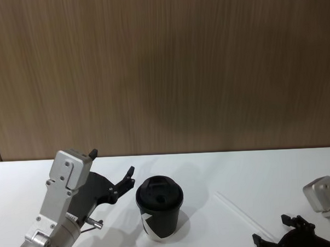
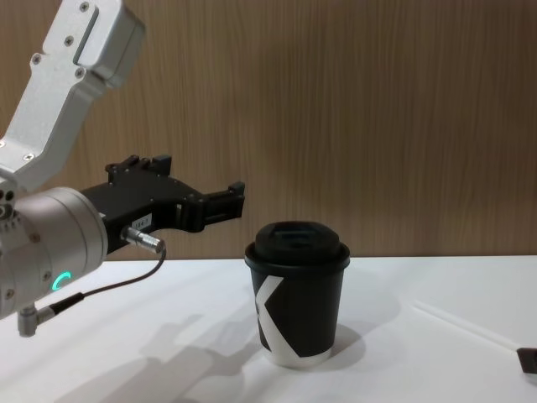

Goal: Pick up the straw with one hand, pass it to the other hand, and insert it into the cup.

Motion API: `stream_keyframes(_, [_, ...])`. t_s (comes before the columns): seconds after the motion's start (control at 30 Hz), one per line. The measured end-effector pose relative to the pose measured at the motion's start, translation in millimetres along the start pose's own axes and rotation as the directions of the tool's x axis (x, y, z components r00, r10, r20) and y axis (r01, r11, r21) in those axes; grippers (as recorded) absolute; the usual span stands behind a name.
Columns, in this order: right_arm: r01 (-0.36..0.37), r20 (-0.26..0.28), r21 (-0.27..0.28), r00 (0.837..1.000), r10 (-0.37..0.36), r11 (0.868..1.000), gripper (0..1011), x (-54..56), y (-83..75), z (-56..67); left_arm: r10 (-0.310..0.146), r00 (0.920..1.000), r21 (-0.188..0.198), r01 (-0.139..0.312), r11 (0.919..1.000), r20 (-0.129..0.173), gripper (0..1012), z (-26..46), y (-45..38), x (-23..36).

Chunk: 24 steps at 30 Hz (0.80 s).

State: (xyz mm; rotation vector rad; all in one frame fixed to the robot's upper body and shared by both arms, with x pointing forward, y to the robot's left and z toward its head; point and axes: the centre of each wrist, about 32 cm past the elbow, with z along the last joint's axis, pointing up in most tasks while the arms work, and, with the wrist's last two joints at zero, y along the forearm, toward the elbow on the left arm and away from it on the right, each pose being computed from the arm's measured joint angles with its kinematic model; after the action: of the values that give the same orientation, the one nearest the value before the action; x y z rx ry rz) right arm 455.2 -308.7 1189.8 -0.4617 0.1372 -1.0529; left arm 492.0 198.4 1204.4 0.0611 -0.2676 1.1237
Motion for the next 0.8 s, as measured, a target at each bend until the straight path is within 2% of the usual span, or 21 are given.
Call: stream_keyframes(0.8, [-0.008, -0.016, -0.016, 1.0, 0.008, 1.0, 1001, 2.5, 3.3, 0.0, 0.0, 1.0, 0.0, 0.0, 1.0, 0.0, 1003, 0.0, 0.0, 0.0])
